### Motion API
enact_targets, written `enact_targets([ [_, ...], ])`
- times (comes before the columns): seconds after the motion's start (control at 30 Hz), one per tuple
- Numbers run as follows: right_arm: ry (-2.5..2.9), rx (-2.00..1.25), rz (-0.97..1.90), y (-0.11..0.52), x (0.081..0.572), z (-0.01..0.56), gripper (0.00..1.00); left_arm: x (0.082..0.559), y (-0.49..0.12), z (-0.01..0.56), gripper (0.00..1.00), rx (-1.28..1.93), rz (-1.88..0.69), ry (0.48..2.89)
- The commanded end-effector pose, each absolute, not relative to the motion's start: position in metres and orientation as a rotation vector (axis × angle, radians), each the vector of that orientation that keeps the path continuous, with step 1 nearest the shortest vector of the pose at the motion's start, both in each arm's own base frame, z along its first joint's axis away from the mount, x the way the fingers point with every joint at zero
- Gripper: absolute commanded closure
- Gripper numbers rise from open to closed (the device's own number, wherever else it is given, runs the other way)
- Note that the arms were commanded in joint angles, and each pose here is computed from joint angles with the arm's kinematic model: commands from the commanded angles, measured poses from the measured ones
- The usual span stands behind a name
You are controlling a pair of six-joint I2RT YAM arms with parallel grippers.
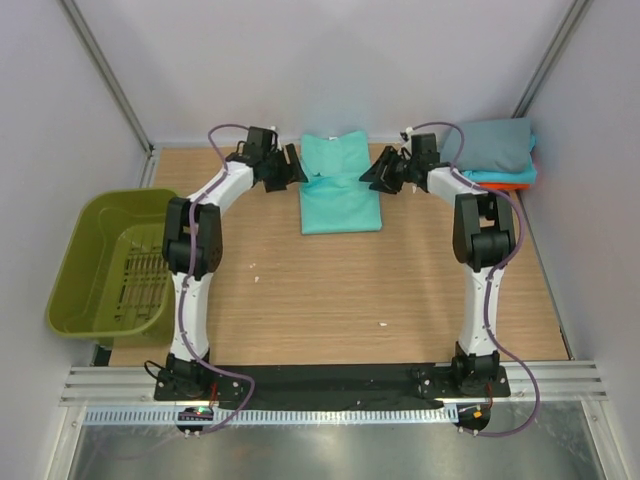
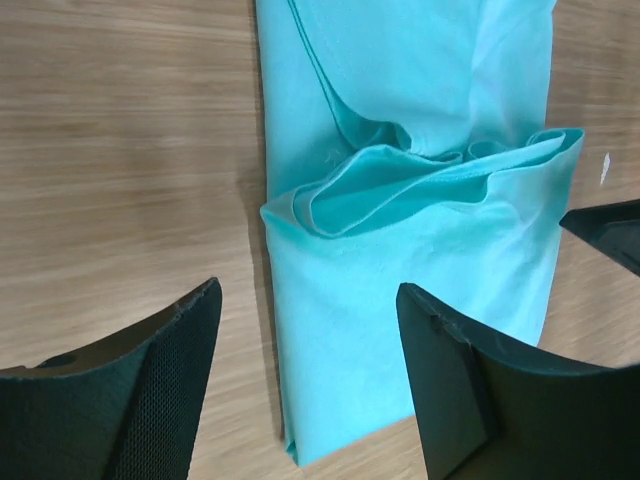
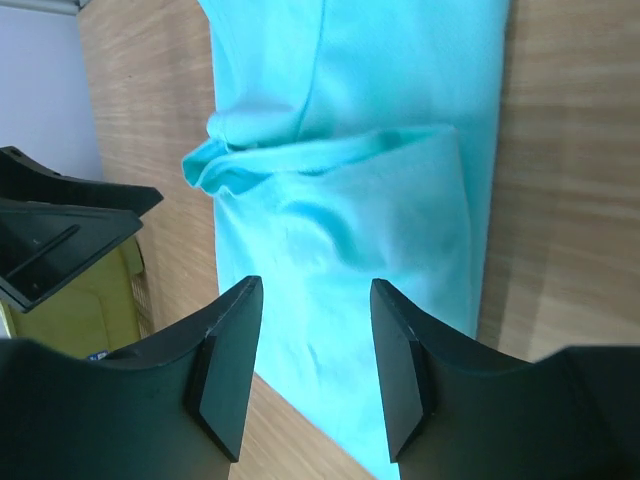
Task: Fold and stack the t-shirts
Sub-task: Fold the tshirt
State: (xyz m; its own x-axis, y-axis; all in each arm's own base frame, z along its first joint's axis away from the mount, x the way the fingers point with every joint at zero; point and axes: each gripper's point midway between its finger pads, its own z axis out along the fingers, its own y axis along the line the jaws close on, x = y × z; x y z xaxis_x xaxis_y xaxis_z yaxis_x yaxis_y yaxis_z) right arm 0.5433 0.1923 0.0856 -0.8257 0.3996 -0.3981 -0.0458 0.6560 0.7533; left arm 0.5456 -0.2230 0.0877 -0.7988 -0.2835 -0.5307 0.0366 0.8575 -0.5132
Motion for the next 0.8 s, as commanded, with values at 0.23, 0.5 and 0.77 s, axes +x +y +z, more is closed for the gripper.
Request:
enact_targets([
  [0.23, 2.461, 0.331, 1.121, 0.162, 0.455, 0.090, 0.46, 0.418, -0.236, 0.092, 0.33, -0.346, -1.081, 2.652],
  [0.5, 2.546, 0.392, 1.138, 0.161, 0.420, 0.059, 0.46, 0.411, -0.243, 0.069, 0.32, -0.421, -1.121, 2.692],
  [0.77, 2.546, 0.412, 1.143, 0.162, 0.430, 0.051, 0.46, 0.422, -0.250, 0.051, 0.32, -0.421, -1.104, 2.700],
])
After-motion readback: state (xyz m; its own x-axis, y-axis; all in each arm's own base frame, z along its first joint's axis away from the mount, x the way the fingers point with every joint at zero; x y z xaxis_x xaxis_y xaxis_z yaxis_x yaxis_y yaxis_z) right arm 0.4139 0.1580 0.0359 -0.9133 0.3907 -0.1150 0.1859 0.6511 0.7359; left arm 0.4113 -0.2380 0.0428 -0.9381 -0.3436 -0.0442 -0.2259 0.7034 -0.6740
